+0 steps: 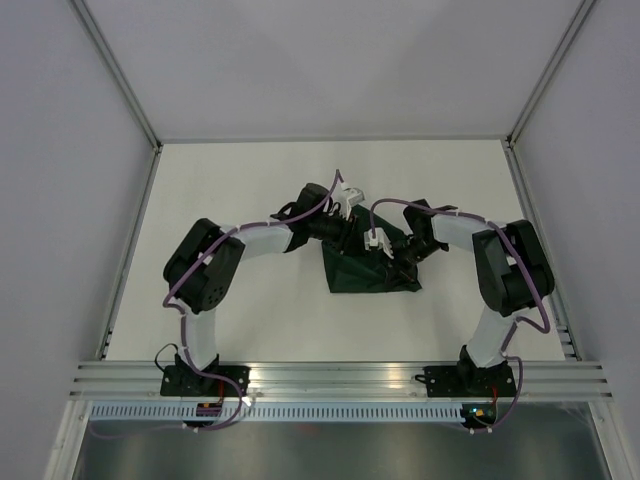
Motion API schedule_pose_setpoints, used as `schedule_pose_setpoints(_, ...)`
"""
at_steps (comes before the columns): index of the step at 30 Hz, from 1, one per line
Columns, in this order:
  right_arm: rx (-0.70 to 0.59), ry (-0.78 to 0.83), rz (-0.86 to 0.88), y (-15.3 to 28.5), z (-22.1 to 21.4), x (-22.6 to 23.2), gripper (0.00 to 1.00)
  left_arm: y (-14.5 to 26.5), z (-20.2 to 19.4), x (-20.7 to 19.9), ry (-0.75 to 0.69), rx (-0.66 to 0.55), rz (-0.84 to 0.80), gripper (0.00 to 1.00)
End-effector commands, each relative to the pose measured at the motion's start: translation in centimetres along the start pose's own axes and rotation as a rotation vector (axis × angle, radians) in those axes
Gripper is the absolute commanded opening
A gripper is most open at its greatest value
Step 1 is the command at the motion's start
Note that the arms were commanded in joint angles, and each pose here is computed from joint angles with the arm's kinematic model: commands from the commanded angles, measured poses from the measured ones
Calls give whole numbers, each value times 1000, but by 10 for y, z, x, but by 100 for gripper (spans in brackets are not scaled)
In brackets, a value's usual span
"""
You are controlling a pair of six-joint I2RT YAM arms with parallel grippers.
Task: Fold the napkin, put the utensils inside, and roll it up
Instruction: Roll the napkin at the center of the board.
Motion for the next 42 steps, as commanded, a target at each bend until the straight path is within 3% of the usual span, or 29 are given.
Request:
schedule_pose_setpoints(1,41,-93,156,-8,-16,10,0,20,17,-14,-62,-213,135,36)
schedule_pose_setpoints(6,47,-182,228,-11,-17,-5,0,43,4,-20,-163,-359,241,37)
schedule_pose_setpoints(14,77,-365,308,-19,-16,-37,1,47,-27,-42,-462,-389,433,39)
schedule_pose_setpoints(17,80,-408,328,-23,-19,-43,1,37,-41,-52,-634,-352,464,42)
schedule_pose_setpoints(29,79,-484,353,-33,-36,-53,0,-14,-80,-67,-1015,-151,368,49)
schedule_pose_setpoints(42,76,-510,350,-34,-44,-55,0,-42,-94,-49,-1192,-46,332,57)
Point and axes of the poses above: each gripper's point midway between its finger pads, its own y axis back along the fingers, its own x axis along the line the jaws close on, z = x × y, the point moved 10 cm from there along y, back along the fingers, and after that the axes turned 12 degrees about y, right-handed, at the moved point
